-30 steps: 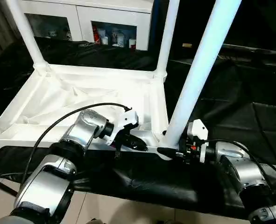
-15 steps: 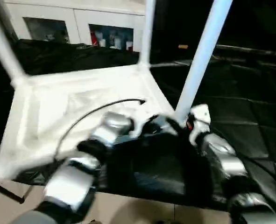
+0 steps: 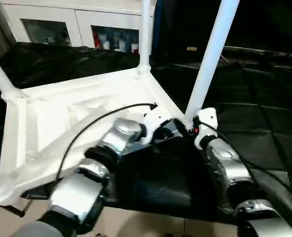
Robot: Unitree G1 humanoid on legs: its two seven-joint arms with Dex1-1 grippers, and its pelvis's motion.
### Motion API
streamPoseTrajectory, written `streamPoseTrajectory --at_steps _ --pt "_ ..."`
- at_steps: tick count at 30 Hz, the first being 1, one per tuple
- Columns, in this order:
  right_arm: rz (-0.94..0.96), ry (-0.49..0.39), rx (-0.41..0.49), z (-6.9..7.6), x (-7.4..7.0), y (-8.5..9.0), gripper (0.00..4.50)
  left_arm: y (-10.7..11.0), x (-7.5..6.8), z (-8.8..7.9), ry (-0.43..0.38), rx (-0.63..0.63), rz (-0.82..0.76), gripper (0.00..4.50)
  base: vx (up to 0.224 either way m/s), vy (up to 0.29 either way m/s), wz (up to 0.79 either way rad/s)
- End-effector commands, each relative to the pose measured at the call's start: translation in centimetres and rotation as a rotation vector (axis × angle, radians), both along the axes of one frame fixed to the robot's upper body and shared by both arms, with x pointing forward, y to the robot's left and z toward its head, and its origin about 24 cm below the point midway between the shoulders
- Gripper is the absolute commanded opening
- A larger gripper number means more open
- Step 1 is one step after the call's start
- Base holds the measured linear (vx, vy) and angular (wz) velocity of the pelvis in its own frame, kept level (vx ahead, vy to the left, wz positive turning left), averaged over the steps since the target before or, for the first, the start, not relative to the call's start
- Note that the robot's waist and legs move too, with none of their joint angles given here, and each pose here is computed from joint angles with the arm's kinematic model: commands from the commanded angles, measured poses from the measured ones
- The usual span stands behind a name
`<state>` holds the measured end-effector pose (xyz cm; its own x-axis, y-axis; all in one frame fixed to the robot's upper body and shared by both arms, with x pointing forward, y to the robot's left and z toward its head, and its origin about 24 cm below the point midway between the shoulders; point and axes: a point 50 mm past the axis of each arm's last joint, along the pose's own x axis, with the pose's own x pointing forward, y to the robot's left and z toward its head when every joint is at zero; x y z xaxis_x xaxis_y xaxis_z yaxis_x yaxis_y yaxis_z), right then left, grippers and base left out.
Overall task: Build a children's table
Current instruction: Rotate leg to tighten
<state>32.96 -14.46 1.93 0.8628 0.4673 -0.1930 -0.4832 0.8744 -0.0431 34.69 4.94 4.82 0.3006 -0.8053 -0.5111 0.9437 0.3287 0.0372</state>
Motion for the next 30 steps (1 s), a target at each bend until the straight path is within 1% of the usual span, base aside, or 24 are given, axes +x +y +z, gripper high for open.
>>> streamPoseTrajectory --at_steps 1,2,3,4,5,6,9,13,17,18,20,21,26,30 --pt "0.188 0.047 -0.025 -0.8 -1.4 0.2 3.68 0.6 -0.7 -1.1 0.055 0.052 -0.064 0.0 0.0 0.0 0.0" --pt "0.188 0.047 -0.025 -0.8 -1.4 0.2 3.68 0.6 -0.7 -1.1 0.055 0.052 -0.064 0.0 0.0 0.0 0.0" --pt "0.24 0.058 -0.031 -0.7 -1.9 -0.9 3.68 1.2 -0.5 -1.0 0.049 0.066 -0.052 0.0 0.0 0.0 0.0" --pt "0.255 0.067 -0.032 -0.8 -2.0 -1.3 3.68 1.4 -0.4 -0.9 0.047 0.069 -0.048 0.0 0.0 0.0 0.0" --pt "0.255 0.067 -0.032 -0.8 -2.0 -1.3 3.68 1.4 -0.4 -0.9 0.047 0.069 -0.048 0.0 0.0 0.0 0.0" --pt "0.266 0.091 -0.027 -0.8 -2.2 -2.0 3.68 1.7 -0.2 -0.8 0.041 0.074 -0.038 0.0 0.0 0.0 0.0" --pt "0.267 0.111 -0.037 -0.9 -2.3 -2.6 3.68 1.6 -0.2 -0.7 0.04 0.069 -0.04 0.0 0.0 0.0 0.0" --pt "0.29 0.115 -0.063 -1.0 -2.5 -2.7 3.68 1.6 -0.4 -0.7 0.043 0.065 -0.051 0.0 0.0 0.0 0.0" --pt "0.328 0.108 -0.036 -0.8 -2.7 -2.5 3.68 1.6 -0.6 -0.9 0.047 0.058 -0.074 0.0 0.0 0.0 0.0" --pt "0.343 0.104 -0.022 -0.6 -2.8 -2.4 3.68 1.6 -0.9 -0.9 0.06 0.042 -0.101 0.0 0.0 0.0 0.0" --pt "0.366 0.101 -0.024 -0.6 -3.0 -2.3 3.68 1.7 -1.3 -1.0 0.086 0.035 -0.156 0.0 0.0 0.0 0.0" --pt "0.384 0.098 -0.03 -0.5 -3.1 -2.3 3.68 1.9 -1.8 -1.2 0.124 0.04 -0.216 0.0 0.0 0.0 0.0" --pt "0.404 0.1 -0.029 -0.4 -3.3 -2.4 3.68 2.3 -2.3 -1.3 0.15 0.047 -0.276 0.0 0.0 0.0 0.0" --pt "0.43 0.105 -0.043 -0.4 -3.5 -2.5 3.68 2.7 -2.7 -1.1 0.186 0.039 -0.344 0.0 0.0 0.0 0.0"
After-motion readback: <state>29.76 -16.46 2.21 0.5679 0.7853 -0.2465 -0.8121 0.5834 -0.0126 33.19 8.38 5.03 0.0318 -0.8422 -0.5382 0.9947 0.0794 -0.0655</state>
